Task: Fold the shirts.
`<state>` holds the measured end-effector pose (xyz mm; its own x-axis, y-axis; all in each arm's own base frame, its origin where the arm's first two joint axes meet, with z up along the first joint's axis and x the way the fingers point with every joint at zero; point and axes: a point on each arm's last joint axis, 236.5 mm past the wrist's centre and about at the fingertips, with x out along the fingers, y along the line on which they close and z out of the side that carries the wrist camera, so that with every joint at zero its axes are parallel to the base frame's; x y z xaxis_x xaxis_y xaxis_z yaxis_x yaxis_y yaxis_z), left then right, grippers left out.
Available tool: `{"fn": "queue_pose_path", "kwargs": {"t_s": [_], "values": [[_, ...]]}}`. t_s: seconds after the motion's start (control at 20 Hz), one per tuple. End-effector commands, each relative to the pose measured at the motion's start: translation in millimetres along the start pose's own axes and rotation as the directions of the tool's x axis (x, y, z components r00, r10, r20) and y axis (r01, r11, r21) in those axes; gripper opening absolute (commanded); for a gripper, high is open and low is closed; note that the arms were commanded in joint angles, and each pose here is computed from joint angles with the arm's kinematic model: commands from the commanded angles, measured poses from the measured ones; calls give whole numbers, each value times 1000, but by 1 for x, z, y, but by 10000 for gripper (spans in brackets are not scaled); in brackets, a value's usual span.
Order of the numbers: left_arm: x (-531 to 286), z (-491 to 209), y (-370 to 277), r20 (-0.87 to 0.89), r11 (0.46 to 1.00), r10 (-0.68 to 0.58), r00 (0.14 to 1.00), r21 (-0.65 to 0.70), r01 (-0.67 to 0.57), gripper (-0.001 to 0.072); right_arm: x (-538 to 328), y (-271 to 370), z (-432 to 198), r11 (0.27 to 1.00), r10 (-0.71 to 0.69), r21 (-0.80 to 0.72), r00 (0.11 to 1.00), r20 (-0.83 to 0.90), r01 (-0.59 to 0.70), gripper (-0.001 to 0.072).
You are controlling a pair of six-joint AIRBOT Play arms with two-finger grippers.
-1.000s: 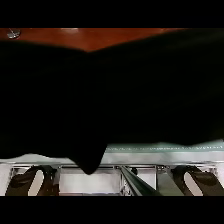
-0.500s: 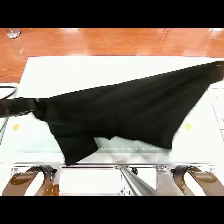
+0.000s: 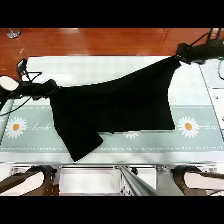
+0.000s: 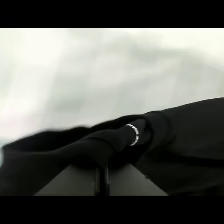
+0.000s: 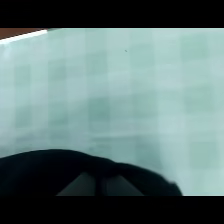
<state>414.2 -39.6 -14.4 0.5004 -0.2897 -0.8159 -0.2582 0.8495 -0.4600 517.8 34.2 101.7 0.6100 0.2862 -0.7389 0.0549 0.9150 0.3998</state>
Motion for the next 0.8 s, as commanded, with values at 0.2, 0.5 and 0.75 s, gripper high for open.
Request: {"fn": "queue_pose_path", "kwargs": {"t_s": [0.2, 0.5, 0.75], "values": [[-6, -9, 39, -236, 983, 119, 964, 162, -82, 703, 30, -29, -22, 977, 153, 183, 960, -234, -111, 618], [-56, -116, 118, -501, 981, 32, 865, -152, -124, 702, -29, -148, -124, 952, -130, 196, 893, -430, 233, 618], [-37, -171, 88, -404, 909, -243, 882, -413, 61, 703, -15, -90, -182, 934, 141, 353, 961, -239, -49, 618]]}}
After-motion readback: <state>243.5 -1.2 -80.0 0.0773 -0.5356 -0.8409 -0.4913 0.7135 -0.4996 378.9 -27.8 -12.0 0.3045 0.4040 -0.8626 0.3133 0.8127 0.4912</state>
